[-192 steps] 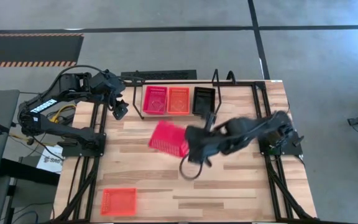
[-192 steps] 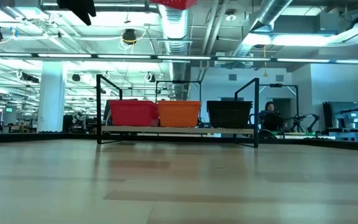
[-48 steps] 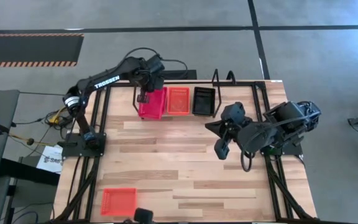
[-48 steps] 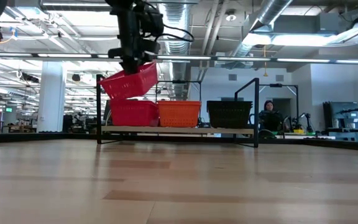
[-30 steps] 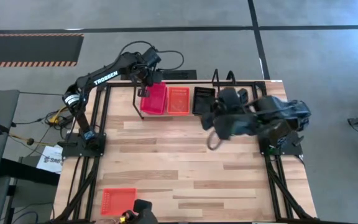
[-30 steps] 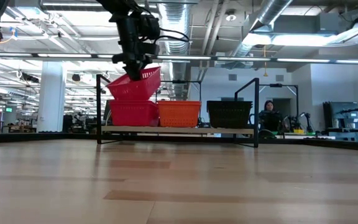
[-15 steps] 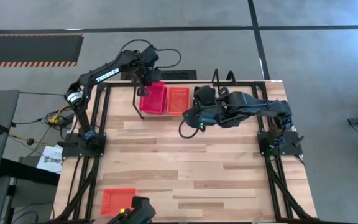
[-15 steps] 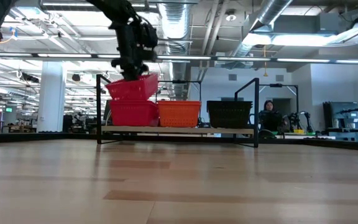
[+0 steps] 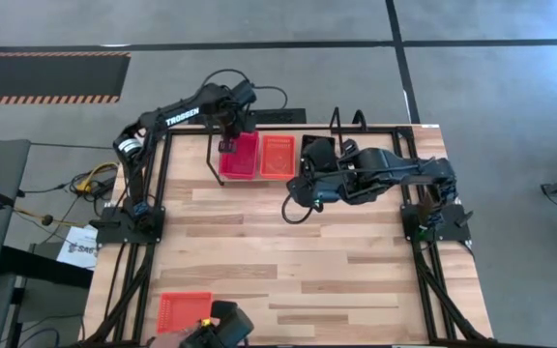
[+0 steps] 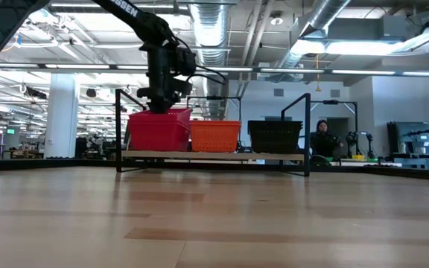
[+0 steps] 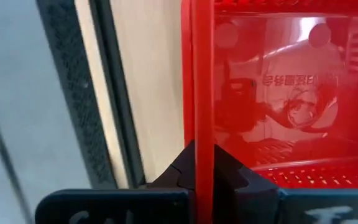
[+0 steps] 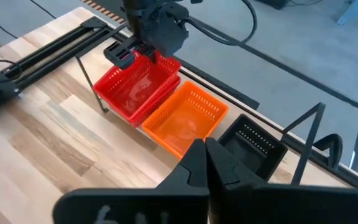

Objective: Stack baskets on shelf by color
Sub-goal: Stack the red bin on top of the red bin on the shelf

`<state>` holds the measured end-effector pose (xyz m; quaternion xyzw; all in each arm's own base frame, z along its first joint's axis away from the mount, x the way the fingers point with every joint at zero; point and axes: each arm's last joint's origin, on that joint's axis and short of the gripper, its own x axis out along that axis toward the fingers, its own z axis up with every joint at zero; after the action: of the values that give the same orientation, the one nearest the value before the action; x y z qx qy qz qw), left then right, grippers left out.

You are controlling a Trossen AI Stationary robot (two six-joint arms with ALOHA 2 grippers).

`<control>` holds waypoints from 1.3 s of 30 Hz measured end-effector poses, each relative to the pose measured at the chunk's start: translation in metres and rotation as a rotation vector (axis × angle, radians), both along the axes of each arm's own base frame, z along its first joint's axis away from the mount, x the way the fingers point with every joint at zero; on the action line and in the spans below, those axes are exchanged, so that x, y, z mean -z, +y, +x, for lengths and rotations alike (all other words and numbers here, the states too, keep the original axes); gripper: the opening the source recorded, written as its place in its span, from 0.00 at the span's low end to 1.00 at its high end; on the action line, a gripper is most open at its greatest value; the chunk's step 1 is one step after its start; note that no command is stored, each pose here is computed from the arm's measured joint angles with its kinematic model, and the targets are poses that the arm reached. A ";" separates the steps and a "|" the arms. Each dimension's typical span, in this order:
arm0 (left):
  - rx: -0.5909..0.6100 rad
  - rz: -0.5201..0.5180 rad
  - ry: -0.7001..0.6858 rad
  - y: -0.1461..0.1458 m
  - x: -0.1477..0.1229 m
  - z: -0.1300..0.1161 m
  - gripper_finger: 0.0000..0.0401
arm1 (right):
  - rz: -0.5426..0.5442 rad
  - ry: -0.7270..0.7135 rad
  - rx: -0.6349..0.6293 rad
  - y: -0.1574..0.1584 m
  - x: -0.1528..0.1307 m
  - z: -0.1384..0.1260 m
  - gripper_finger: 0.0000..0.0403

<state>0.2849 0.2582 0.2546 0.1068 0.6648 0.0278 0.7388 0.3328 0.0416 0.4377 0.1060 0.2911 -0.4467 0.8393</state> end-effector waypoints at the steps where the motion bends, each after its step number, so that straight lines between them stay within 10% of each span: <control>1: -0.006 0.018 0.008 -0.001 -0.001 0.001 0.00 | -0.001 0.005 0.000 0.000 0.000 0.000 0.00; 30: -0.016 0.293 0.071 -0.025 -0.037 0.005 0.27 | 0.016 0.024 -0.025 0.004 0.001 -0.002 0.00; 39: 0.067 0.145 -0.129 -0.034 -0.051 0.005 0.20 | 0.019 0.017 -0.027 0.006 0.001 -0.002 0.00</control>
<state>0.2902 0.2240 0.3052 0.1800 0.6083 0.0581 0.7709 0.3307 0.0474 0.4371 0.1062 0.3038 -0.4332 0.8419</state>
